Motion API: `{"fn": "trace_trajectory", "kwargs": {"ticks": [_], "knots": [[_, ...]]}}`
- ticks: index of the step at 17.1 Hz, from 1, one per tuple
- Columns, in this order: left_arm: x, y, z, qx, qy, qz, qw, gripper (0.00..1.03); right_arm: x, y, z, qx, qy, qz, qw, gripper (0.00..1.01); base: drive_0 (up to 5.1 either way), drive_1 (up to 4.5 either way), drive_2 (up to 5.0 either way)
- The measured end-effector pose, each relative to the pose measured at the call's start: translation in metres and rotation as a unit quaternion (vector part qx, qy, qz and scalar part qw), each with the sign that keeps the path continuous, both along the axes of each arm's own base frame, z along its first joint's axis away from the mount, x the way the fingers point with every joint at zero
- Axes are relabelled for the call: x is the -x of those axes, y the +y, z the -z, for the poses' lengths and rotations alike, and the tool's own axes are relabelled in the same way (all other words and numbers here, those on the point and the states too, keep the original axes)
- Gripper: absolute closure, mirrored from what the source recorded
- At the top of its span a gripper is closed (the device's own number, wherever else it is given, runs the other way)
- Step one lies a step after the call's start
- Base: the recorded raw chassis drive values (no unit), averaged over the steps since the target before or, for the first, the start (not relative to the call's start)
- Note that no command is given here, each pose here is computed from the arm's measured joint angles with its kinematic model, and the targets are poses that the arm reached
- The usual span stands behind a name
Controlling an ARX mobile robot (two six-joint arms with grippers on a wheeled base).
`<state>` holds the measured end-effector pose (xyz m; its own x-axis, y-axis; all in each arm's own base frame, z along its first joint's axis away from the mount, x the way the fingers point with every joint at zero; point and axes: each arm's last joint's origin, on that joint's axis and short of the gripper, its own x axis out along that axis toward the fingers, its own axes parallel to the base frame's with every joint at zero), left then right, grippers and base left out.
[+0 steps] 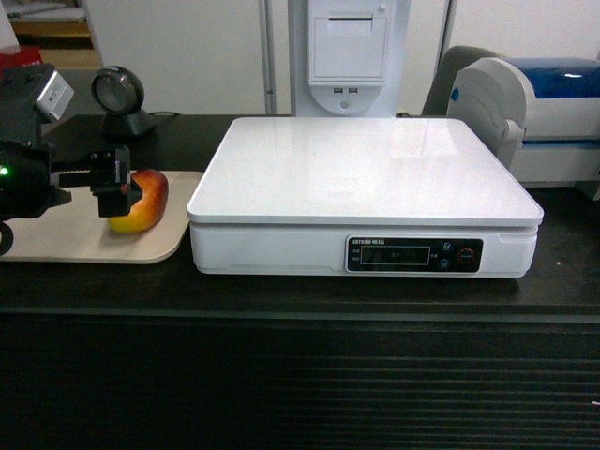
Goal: Place dark red mango on scale at checkout
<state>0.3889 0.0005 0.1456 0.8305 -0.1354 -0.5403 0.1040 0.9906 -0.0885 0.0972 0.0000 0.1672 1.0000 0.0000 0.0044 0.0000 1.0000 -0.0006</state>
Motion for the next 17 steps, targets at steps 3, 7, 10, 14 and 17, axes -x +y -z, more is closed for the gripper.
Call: {"fn": "trace_trajectory", "kwargs": {"ticks": [3,7,10,14,17], "knots": [[-0.031,0.003,-0.009,-0.009,-0.004,0.005,0.9999,0.05,0.0,0.0,0.0,0.0,0.0,0.0,1.0,0.03,0.0,0.0,0.0],[-0.058,0.004,-0.003,-0.026,0.012,0.004,0.9996,0.05,0.0,0.0,0.0,0.0,0.0,0.0,1.0,0.03,0.0,0.0,0.0],[-0.072,0.005,-0.004,-0.046,0.012,0.005,0.9989,0.05,0.0,0.0,0.0,0.0,0.0,0.0,1.0,0.03,0.0,0.0,0.0],[-0.08,0.008,0.009,-0.05,0.034,0.004,0.9982,0.05,0.0,0.0,0.0,0.0,0.0,0.0,1.0,0.03,0.0,0.0,0.0],[-0.082,0.011,0.011,-0.048,0.038,0.003,0.9981,0.05,0.0,0.0,0.0,0.0,0.0,0.0,1.0,0.03,0.0,0.0,0.0]]}}
